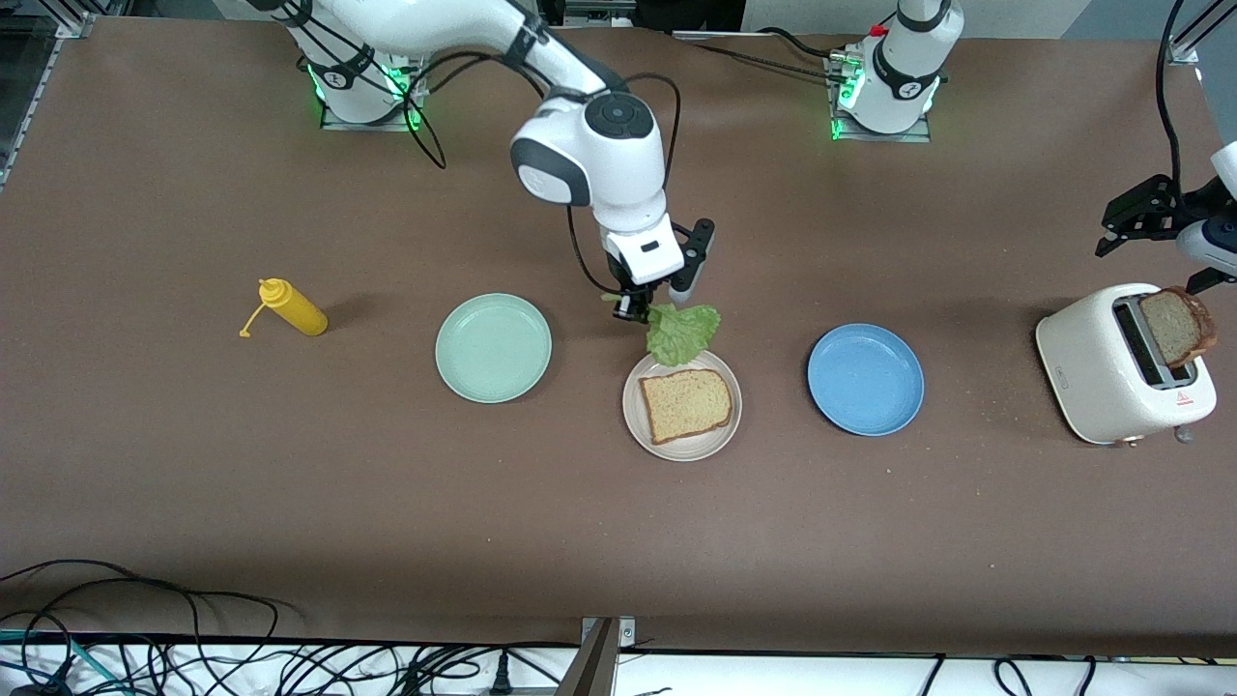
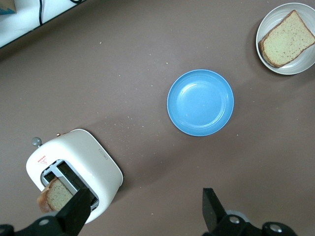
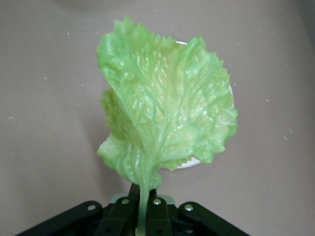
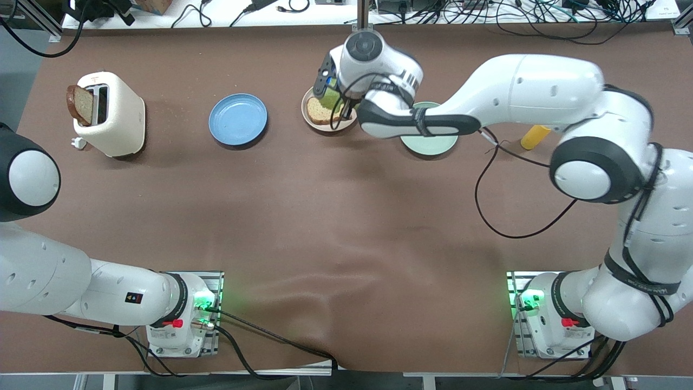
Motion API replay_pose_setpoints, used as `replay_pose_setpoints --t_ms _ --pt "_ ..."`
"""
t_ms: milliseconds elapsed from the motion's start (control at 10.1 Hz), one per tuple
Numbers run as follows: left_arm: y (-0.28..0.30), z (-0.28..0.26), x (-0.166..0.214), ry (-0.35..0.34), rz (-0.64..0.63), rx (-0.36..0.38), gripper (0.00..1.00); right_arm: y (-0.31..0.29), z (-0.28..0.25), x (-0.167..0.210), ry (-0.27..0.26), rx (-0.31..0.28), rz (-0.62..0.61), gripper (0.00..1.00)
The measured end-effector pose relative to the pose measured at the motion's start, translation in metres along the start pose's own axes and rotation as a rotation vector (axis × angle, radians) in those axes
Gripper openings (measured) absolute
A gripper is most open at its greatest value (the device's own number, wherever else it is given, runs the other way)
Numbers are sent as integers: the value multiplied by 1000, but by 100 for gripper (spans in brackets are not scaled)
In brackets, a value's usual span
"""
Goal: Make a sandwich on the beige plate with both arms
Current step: 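Carry the lettuce leaf with the right gripper over the bread, then lower the lettuce onto the bread and open the right gripper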
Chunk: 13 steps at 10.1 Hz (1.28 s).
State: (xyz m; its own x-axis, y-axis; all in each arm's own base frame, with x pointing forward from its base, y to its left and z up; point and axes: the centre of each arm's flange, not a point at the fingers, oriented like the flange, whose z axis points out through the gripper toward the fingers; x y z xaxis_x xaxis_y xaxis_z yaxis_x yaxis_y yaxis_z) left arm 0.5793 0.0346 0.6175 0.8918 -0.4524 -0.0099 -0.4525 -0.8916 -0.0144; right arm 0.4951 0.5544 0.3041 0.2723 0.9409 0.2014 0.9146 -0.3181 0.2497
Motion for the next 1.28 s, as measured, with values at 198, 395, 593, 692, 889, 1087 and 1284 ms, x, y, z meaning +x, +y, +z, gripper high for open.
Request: replay_pose_setpoints --t_ms 198,395,593,692,889,1087,1284 --pt "0 0 0 0 0 0 100 -1 42 -9 31 -24 -44 6" --pt "0 0 0 0 0 0 100 -1 66 -15 68 -36 -70 6" --pt "0 0 0 0 0 0 100 3 78 -14 121 -42 -68 6" --pt "0 0 0 0 0 0 100 7 83 -12 142 -45 -60 6" --pt "0 0 0 0 0 0 100 16 95 -6 171 -47 -17 6" --pt "0 0 0 0 0 0 100 20 109 -6 194 -49 0 6" --pt "0 0 0 0 1 0 100 22 117 -9 193 -57 5 6"
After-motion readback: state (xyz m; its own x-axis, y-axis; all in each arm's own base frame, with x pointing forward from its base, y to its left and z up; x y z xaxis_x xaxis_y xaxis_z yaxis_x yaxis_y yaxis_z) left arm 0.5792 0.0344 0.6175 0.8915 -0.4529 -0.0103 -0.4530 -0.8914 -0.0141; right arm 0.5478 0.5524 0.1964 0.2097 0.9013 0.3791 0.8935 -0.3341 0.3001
